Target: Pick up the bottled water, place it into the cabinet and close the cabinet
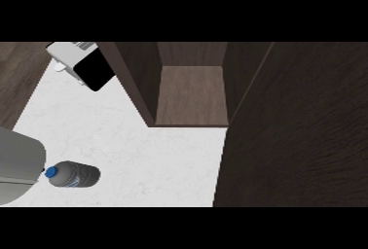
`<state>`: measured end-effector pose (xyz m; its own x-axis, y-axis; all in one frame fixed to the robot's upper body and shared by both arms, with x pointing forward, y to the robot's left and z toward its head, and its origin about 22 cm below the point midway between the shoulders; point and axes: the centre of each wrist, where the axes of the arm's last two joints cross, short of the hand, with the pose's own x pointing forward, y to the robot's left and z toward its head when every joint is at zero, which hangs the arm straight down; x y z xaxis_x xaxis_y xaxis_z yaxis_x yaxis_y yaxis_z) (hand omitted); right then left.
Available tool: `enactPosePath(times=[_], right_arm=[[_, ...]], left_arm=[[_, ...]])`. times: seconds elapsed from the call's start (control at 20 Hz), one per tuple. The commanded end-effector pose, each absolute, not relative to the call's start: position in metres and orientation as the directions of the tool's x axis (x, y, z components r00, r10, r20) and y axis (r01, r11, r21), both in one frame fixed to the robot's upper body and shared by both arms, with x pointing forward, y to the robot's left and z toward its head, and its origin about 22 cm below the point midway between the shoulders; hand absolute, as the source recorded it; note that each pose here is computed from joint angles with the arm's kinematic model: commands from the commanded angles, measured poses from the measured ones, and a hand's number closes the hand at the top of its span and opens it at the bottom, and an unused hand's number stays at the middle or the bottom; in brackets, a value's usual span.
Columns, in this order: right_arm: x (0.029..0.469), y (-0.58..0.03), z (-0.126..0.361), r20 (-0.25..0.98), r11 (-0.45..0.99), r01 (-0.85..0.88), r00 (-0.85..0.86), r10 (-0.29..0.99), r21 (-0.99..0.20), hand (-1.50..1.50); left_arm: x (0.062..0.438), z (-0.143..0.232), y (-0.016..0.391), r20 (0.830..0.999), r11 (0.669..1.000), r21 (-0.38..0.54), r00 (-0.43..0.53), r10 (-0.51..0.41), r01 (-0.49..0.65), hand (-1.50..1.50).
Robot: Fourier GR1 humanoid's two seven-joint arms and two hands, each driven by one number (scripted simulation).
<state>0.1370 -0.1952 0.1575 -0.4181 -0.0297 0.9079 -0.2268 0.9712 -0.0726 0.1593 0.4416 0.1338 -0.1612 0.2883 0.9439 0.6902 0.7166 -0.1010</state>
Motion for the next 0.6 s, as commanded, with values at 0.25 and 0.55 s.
enactPosePath(times=[0.25, 0.55], right_arm=[[0.124, -0.180, 0.175, 0.915, 0.971, -0.229, -0.401, -0.035, -0.063, -1.50], [0.110, -0.171, 0.185, 0.902, 0.972, -0.230, -0.426, -0.061, -0.043, -1.50]], left_arm=[[0.145, 0.131, 0.468, 0.969, 0.714, -0.039, -0.149, 0.198, 0.699, -1.50], [0.175, 0.125, 0.461, 0.980, 0.741, -0.006, -0.144, 0.138, 0.672, -1.50]])
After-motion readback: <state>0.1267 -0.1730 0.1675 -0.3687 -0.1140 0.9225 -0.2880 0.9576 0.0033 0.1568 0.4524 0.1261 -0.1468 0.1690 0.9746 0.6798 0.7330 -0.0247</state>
